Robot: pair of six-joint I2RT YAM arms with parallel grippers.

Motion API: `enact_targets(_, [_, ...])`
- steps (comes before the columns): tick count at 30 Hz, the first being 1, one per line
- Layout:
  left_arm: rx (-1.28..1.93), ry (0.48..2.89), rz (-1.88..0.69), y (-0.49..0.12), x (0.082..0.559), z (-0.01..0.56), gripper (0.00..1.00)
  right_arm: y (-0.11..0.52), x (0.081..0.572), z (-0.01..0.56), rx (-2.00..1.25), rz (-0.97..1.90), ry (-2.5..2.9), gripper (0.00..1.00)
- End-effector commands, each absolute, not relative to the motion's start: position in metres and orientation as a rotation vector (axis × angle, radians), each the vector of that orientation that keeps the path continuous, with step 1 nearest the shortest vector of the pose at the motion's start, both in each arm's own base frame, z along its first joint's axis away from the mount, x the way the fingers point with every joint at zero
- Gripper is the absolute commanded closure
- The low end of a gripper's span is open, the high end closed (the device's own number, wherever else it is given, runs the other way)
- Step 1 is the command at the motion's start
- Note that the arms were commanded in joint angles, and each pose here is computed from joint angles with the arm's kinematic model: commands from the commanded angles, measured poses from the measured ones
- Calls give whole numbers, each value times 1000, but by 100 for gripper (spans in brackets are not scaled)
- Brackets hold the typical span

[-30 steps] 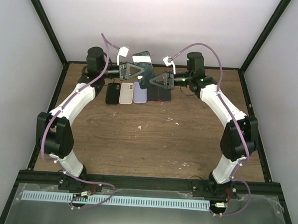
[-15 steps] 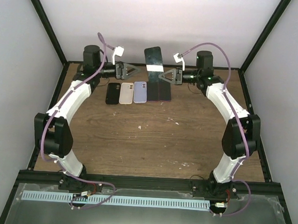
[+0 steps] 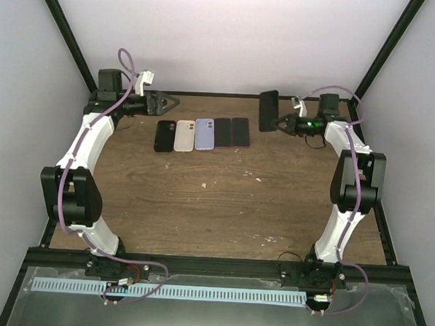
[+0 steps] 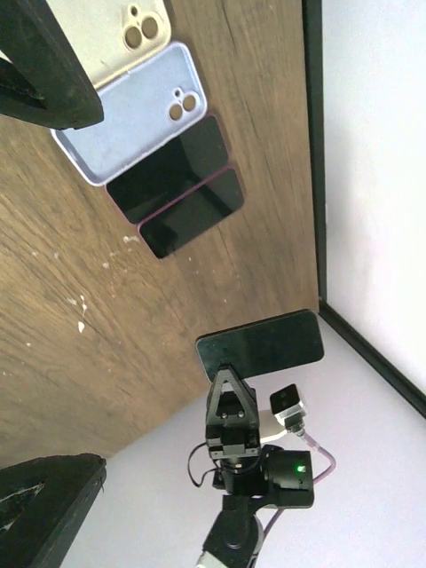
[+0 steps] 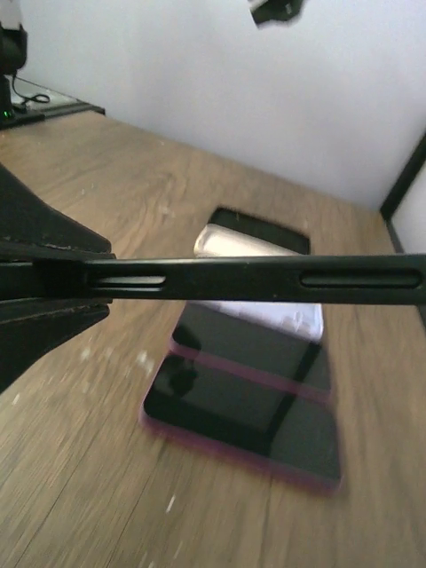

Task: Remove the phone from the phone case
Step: Place the phone at the center of the board.

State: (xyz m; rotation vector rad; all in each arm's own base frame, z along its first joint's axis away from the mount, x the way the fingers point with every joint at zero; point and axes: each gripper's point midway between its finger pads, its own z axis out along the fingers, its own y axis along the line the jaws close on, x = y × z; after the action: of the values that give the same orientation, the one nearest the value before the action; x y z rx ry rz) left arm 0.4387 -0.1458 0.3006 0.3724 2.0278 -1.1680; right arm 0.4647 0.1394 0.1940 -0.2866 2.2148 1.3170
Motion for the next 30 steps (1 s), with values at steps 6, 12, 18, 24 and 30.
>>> enact_targets(6, [426, 2070, -1079, -137, 422, 290, 0, 98, 481, 137, -196, 1315, 2350, 99])
enact_targets(12, [420, 2117, -1061, -135, 416, 276, 0, 98, 492, 103, -157, 1370, 2396, 99])
enact_targets(18, [419, 2153, -1047, -133, 410, 268, 0, 98, 512, 86, -121, 1413, 2386, 99])
enact_targets(24, [411, 2186, -1034, -131, 412, 261, 0, 107, 523, 80, -145, 1455, 2363, 99])
enact_targets(30, [407, 2209, -1025, -130, 417, 256, 0, 123, 523, 72, -168, 1489, 2373, 99])
